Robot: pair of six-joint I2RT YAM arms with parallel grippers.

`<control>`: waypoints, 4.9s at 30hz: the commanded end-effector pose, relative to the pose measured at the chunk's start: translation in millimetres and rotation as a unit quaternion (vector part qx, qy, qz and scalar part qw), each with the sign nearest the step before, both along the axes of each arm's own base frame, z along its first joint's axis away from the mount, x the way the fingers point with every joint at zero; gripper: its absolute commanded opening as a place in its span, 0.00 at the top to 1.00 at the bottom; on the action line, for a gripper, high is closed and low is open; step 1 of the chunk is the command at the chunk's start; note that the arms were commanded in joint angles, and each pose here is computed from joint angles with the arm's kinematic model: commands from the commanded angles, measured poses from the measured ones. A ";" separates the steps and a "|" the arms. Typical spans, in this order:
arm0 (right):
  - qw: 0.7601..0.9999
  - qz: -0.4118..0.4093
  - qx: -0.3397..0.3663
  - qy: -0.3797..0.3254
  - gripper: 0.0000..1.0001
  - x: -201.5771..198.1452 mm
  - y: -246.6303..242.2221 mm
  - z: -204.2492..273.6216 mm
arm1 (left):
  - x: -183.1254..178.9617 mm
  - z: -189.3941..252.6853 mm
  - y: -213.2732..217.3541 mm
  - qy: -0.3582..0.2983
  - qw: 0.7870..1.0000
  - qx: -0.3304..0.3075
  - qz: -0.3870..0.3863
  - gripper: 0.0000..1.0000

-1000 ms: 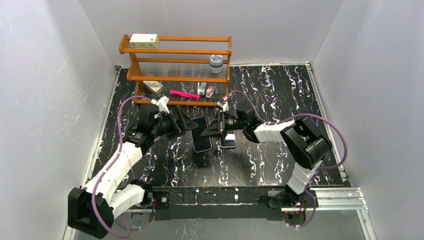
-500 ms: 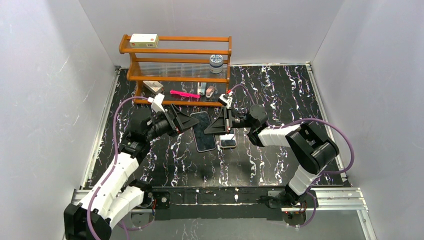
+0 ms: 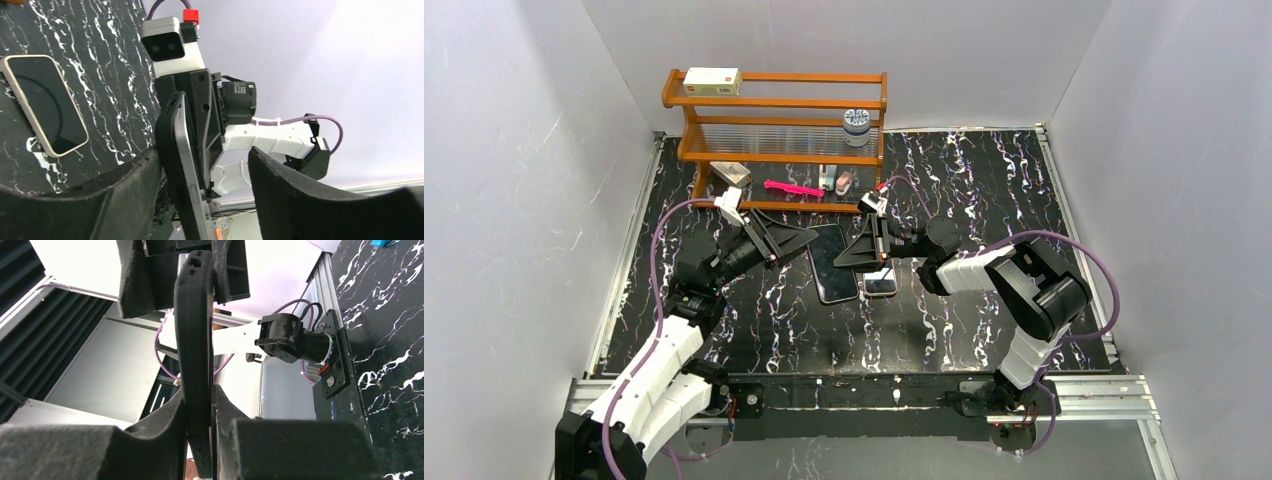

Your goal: Put the phone into the phone case

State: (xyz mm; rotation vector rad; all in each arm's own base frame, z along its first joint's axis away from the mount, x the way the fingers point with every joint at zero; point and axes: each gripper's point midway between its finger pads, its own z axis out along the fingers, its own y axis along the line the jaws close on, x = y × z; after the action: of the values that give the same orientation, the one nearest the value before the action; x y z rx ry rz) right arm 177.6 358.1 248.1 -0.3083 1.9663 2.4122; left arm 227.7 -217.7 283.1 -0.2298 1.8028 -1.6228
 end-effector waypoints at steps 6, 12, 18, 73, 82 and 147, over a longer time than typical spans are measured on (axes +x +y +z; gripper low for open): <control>0.988 0.010 0.107 -0.107 0.87 -20.8 -12.4 40.5 | -5.4 20.4 1.6 -0.041 0.998 -0.048 -0.004 0.74; 0.990 0.017 0.099 -0.099 0.68 -20.1 -8.8 34.3 | -0.4 16.6 4.3 -0.045 0.998 -0.035 0.013 1.00; 0.992 0.019 0.081 -0.096 0.56 -18.6 -0.3 27.7 | 9.2 -11.3 14.1 -0.017 0.997 0.058 0.051 1.00; 0.985 0.022 0.131 -0.108 0.61 -31.8 -4.3 59.8 | 11.4 -15.2 18.7 -0.001 0.997 0.007 0.078 1.00; 0.993 0.008 0.093 -0.077 0.81 -20.3 5.0 32.4 | 11.5 -34.7 31.8 0.027 0.988 0.110 0.101 0.97; 0.990 -0.117 0.069 -0.045 0.88 29.5 9.5 35.3 | -36.3 -58.2 16.1 0.119 0.992 0.034 0.013 0.48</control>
State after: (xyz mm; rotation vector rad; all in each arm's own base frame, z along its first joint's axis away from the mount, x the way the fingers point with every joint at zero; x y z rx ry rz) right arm 204.1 378.6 244.1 -0.1302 1.8894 2.3252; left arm 201.9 -196.1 224.8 -0.4054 2.0297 -1.4557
